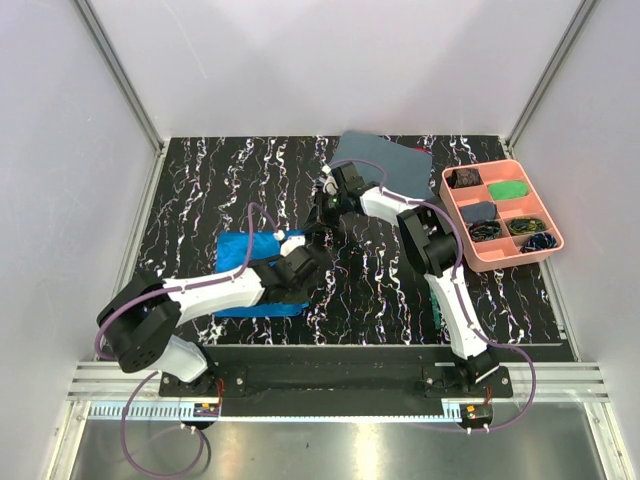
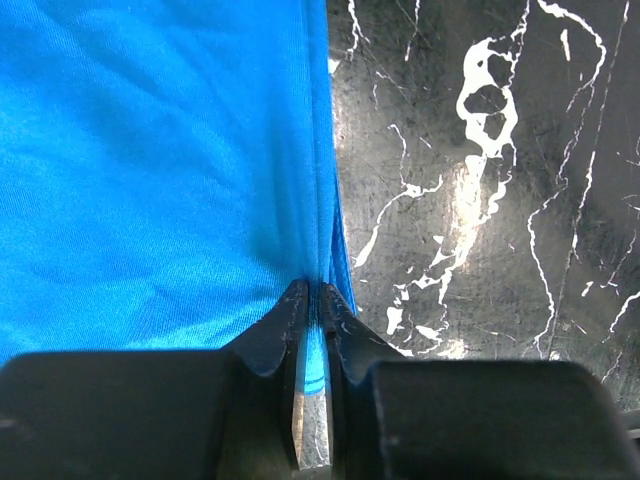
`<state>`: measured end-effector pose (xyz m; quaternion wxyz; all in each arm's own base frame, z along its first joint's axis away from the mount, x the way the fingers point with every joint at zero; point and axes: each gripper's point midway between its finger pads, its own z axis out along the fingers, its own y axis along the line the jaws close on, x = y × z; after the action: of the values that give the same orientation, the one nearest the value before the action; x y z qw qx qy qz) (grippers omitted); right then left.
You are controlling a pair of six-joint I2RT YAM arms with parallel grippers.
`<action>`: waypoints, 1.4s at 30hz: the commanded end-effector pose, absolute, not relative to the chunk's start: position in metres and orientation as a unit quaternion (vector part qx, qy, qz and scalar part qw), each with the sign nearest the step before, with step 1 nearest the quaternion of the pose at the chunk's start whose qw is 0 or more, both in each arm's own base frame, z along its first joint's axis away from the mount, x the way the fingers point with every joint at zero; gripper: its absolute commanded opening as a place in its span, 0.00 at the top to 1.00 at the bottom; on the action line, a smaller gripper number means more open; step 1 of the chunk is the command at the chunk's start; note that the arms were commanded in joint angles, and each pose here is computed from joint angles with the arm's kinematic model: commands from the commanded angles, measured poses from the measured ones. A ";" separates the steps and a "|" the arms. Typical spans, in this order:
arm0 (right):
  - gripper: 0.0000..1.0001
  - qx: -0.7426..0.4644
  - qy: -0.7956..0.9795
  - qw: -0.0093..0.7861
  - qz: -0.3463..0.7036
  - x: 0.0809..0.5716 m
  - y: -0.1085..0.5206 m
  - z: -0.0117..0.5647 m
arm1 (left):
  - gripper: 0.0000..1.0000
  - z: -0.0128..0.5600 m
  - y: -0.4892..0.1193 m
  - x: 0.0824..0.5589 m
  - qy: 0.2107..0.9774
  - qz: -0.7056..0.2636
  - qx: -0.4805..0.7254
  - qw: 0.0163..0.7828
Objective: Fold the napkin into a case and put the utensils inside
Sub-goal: Fold the lower triangle-folded napkin at the center of the board.
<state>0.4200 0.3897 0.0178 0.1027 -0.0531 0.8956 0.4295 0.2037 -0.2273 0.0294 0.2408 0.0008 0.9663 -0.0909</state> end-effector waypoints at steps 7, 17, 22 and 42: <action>1.00 -0.050 0.908 0.116 0.400 0.429 0.389 0.001 | 1.00 0.025 -0.232 0.202 0.963 -0.082 -0.004 0.256; 1.00 -0.093 0.915 0.119 0.374 0.422 0.373 0.005 | 0.55 0.070 -0.256 0.204 0.946 -0.148 0.002 0.288; 0.94 -0.126 0.921 0.121 0.349 0.415 0.354 0.015 | 0.33 0.112 -0.256 0.204 0.930 -0.197 0.003 0.311; 0.00 -0.107 0.907 0.077 0.400 0.270 0.357 0.057 | 0.33 0.194 -0.130 0.229 0.879 -0.229 -0.120 0.400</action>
<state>0.3073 0.3247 0.0399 0.0819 -0.0899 0.9315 0.3427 0.2329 -0.1266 0.1923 0.4110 -0.1461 0.8735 -0.2162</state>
